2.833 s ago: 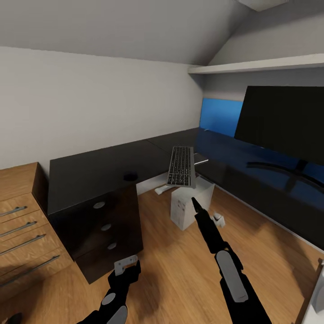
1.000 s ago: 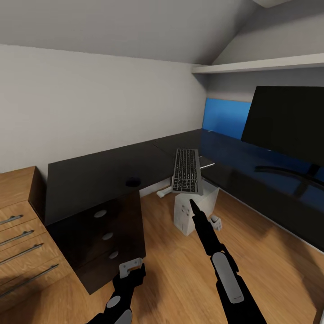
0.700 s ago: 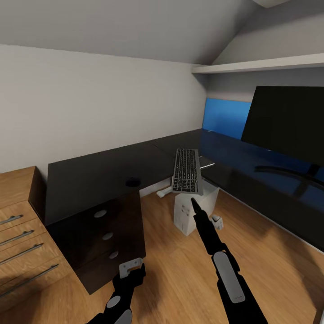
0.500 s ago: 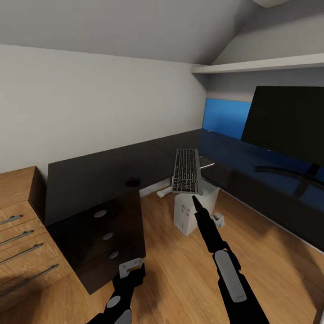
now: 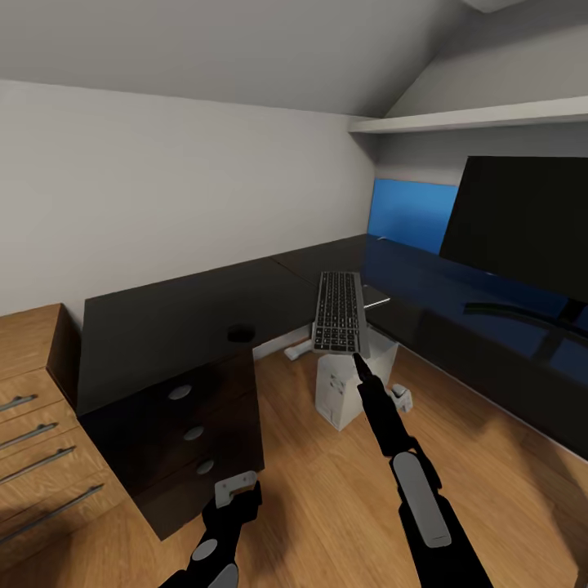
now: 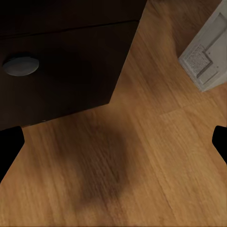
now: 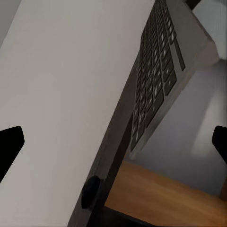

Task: In the bedroom, organize the workspace by keeping the computer under the desk, ensuring the monitor is on the desk, placing the keyboard on the desk next to the monitor, placing the mouse on the desk next to the keyboard, moving the folder from the swivel chair onto the desk next to the mouse, stacking the notebook on top of the folder with the pen on top of the notebook, and positioning the swivel chair next to the desk.

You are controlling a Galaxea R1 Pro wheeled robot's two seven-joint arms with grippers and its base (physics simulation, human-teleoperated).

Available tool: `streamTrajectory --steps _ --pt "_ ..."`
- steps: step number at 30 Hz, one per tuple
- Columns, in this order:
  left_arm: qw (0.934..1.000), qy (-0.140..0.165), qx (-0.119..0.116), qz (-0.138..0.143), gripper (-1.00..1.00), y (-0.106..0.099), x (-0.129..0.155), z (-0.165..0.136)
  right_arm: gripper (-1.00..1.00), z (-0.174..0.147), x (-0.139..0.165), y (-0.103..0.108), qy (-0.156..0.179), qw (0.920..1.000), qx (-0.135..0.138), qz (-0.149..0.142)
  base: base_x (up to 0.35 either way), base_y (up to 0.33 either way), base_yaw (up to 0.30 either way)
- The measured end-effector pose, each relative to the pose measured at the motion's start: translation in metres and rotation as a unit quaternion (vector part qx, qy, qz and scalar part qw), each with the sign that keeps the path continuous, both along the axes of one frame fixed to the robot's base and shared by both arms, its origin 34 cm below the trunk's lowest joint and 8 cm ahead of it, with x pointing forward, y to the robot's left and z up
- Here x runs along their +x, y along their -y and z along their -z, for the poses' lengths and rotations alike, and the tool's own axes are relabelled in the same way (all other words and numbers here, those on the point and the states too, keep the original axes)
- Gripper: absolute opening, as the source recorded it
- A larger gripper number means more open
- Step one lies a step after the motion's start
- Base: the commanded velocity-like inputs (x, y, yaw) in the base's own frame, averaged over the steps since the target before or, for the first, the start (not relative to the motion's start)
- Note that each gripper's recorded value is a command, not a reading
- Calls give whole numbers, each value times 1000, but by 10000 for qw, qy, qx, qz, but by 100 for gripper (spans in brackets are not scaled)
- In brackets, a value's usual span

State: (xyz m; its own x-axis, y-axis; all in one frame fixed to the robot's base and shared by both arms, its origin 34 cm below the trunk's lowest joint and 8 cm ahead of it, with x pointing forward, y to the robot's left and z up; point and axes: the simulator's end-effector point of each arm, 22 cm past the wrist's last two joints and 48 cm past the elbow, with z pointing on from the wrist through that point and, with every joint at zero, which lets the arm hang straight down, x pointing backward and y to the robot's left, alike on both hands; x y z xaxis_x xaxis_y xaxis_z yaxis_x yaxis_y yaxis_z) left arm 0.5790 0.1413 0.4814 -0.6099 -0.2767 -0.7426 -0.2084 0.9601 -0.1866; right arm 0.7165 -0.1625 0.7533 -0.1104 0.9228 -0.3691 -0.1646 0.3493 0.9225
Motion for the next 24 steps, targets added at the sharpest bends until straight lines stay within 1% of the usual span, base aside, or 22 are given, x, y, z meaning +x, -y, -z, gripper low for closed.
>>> streamTrajectory --steps 4,6,12,17,24 --pt "10000 1 0 4 100 0 0 0 100 7 1 5 -88 9999 4 59 10 0 0" --pt "10000 1 -2 6 100 1 0 0 100 14 1 5 -196 9998 1 71 10 0 0" --pt "10000 -2 -7 11 100 1 0 0 100 32 1 11 -451 9988 3 163 130 0 0" --pt "10000 -16 -7 8 100 1 -1 1 100 47 0 11 -651 9977 13 185 20 2 0" --pt "10000 -19 2 4 100 1 -1 1 100 48 0 9 -671 9976 20 169 109 133 0"
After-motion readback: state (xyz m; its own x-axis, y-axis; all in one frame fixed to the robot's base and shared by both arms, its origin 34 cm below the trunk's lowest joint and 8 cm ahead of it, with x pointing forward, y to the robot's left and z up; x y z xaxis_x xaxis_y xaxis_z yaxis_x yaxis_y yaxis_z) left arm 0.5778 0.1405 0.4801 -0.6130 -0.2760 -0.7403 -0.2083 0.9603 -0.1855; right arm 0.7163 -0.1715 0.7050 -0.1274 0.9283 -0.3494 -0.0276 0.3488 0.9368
